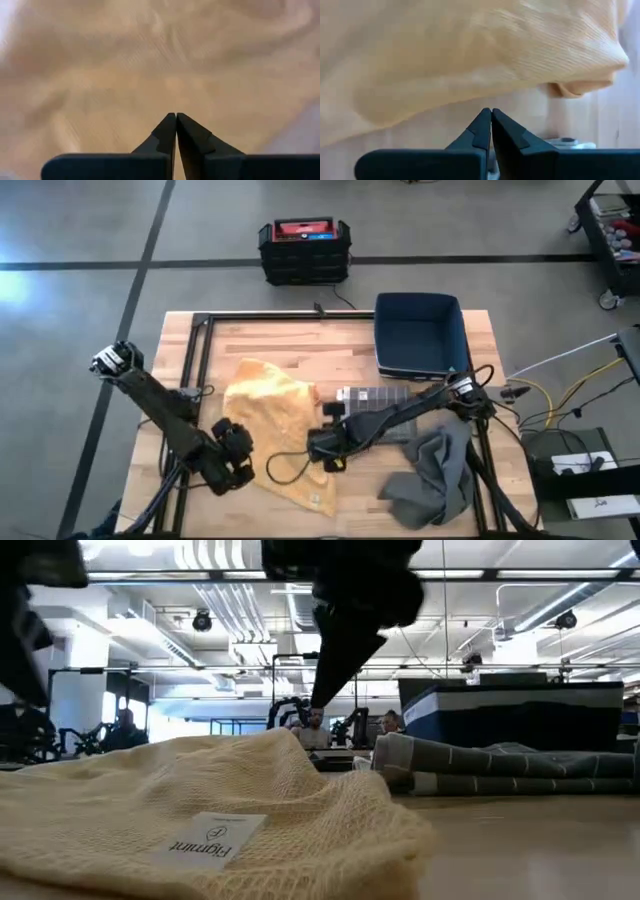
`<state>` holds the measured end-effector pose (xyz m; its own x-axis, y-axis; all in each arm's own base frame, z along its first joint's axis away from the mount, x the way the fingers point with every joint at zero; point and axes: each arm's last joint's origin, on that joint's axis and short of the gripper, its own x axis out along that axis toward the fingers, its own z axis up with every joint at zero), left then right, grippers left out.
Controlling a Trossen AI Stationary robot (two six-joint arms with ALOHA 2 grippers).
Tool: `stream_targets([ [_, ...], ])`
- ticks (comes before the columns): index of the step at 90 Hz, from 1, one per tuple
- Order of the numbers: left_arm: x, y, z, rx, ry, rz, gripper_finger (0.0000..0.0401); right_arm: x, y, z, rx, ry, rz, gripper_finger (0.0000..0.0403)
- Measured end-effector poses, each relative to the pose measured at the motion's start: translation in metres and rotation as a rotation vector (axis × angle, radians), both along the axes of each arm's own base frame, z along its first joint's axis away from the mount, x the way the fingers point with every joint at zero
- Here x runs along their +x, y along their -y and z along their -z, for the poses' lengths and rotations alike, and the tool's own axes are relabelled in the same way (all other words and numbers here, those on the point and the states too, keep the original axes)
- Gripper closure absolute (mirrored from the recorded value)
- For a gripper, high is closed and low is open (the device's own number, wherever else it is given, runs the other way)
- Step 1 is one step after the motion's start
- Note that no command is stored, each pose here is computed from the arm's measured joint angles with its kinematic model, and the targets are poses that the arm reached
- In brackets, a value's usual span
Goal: Fold towel
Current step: Fold the yellow kitchen towel
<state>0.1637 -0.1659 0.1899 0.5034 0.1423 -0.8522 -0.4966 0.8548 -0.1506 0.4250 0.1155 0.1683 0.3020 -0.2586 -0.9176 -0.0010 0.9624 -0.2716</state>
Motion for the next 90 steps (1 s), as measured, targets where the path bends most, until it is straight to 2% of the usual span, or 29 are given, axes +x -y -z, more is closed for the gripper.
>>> stream_targets([
  [9,-0.003,0.006,0.021,-0.033,-0.032,0.007,0.0401,0.002,0.01,0.027,0.015,0.007,0.033,0.0403],
  [18,-0.004,0.005,0.044,0.005,-0.066,0.0,0.0401,0.002,0.005,0.042,0.106,0.05,0.023,0.0403],
  [24,-0.006,-0.003,0.059,0.074,-0.108,-0.019,0.0401,0.002,-0.003,0.045,0.175,0.085,0.037,0.0403],
  [37,-0.008,-0.024,0.074,0.23,-0.127,-0.077,0.0401,-0.004,-0.029,0.056,0.235,0.083,0.04,0.0403],
  [49,-0.01,-0.043,0.075,0.367,-0.121,-0.116,0.0401,-0.002,-0.061,0.058,0.372,0.166,0.005,0.0403],
  [62,-0.006,-0.058,0.071,0.476,-0.106,-0.113,0.0401,0.005,-0.08,0.061,0.43,0.289,-0.076,0.0403],
  [70,-0.002,-0.059,0.06,0.497,-0.123,-0.069,0.0401,0.007,-0.079,0.052,0.402,0.297,-0.131,0.0403],
  [79,0.008,-0.044,0.032,0.444,-0.036,-0.042,0.0401,0.002,-0.066,0.033,0.29,0.191,-0.16,0.0403],
  [84,0.013,-0.036,0.014,0.401,0.02,-0.014,0.0401,-0.001,-0.053,0.017,0.193,0.151,-0.145,0.0403],
  [90,0.02,-0.024,-0.003,0.327,0.112,0.003,0.0401,-0.004,-0.033,-0.002,0.022,0.117,-0.101,0.0403],
])
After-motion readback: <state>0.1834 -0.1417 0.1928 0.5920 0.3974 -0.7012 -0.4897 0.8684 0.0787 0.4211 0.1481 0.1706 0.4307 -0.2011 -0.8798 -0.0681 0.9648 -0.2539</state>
